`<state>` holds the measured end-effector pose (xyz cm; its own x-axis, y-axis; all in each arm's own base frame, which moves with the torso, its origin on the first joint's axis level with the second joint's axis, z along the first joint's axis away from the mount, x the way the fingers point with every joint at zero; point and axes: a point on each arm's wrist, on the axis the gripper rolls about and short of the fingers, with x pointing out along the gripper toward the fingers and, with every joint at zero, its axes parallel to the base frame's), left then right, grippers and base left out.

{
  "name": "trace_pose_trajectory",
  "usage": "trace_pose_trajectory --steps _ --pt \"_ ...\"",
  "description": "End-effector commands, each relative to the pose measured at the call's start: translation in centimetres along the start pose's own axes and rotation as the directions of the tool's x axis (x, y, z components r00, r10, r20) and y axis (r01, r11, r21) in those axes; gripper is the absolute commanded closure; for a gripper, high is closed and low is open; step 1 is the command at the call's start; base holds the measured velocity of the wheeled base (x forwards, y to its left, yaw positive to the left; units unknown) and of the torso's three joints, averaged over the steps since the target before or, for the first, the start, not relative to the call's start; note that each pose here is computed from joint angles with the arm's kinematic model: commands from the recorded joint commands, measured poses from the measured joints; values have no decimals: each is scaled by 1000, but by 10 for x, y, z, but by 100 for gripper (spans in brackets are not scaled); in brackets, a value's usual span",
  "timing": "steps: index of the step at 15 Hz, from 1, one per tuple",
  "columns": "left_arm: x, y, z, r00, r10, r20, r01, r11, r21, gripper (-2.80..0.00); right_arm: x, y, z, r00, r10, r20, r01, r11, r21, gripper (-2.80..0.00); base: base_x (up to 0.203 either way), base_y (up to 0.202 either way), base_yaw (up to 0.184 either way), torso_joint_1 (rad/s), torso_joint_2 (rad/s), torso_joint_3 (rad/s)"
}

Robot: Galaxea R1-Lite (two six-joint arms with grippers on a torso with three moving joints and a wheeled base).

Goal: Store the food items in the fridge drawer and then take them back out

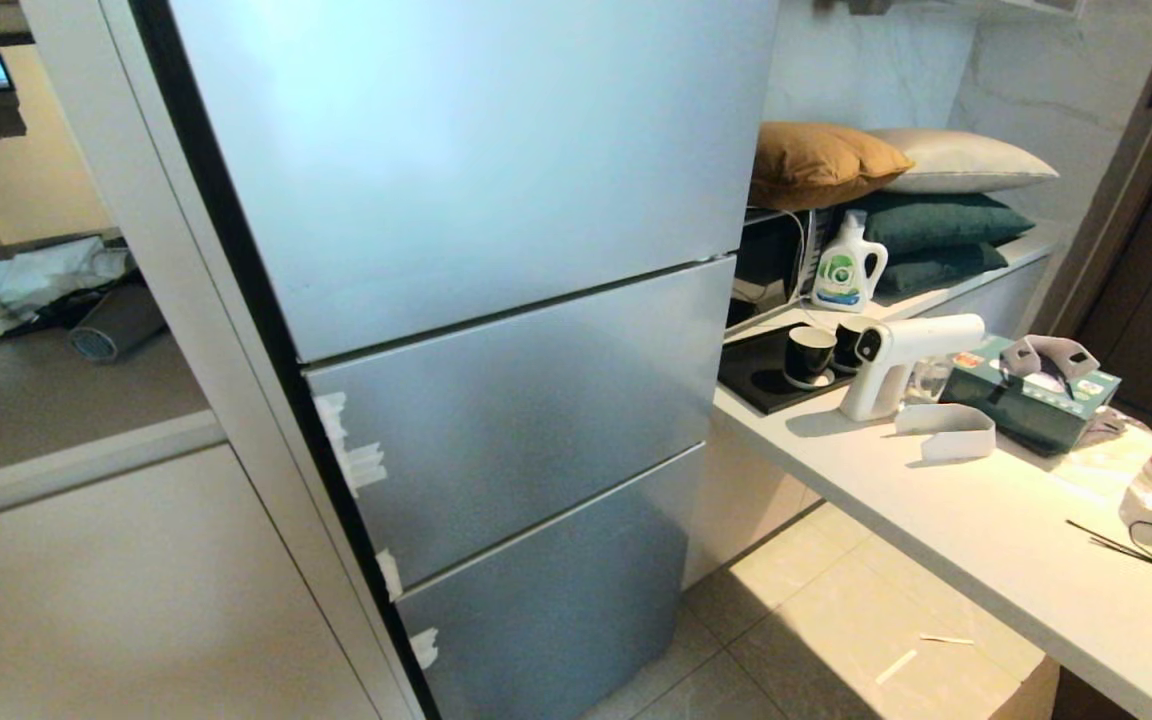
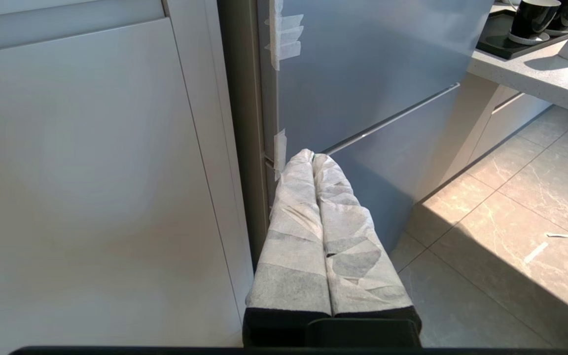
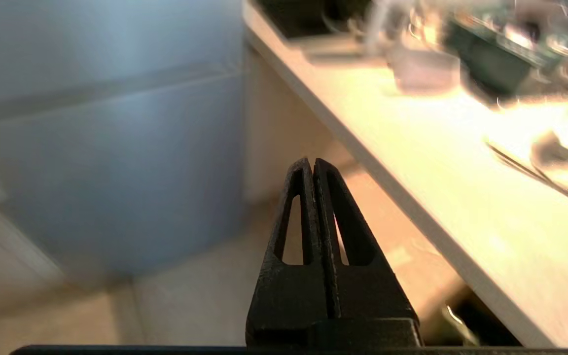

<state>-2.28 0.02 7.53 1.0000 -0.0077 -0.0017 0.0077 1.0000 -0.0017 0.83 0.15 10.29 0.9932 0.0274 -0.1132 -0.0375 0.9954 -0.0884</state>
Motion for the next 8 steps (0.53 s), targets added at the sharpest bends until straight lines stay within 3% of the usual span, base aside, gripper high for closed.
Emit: trace_pose_trajectory --steps 1,4,8 --pt "0 0 0 1000 0 -1 0 1000 -1 0 -5 2 -16 1000 0 -25 0 1000 -4 0 0 0 0 0 0 0" --pt "0 0 0 1000 0 -1 0 1000 -1 0 -12 2 -18 998 44 45 -43 999 -14 0 0 0 0 0 0 0" --pt "0 0 0 1000 -2 0 2 1000 -1 0 -27 3 -29 981 -6 193 9 1000 -12 0 0 0 0 0 0 0"
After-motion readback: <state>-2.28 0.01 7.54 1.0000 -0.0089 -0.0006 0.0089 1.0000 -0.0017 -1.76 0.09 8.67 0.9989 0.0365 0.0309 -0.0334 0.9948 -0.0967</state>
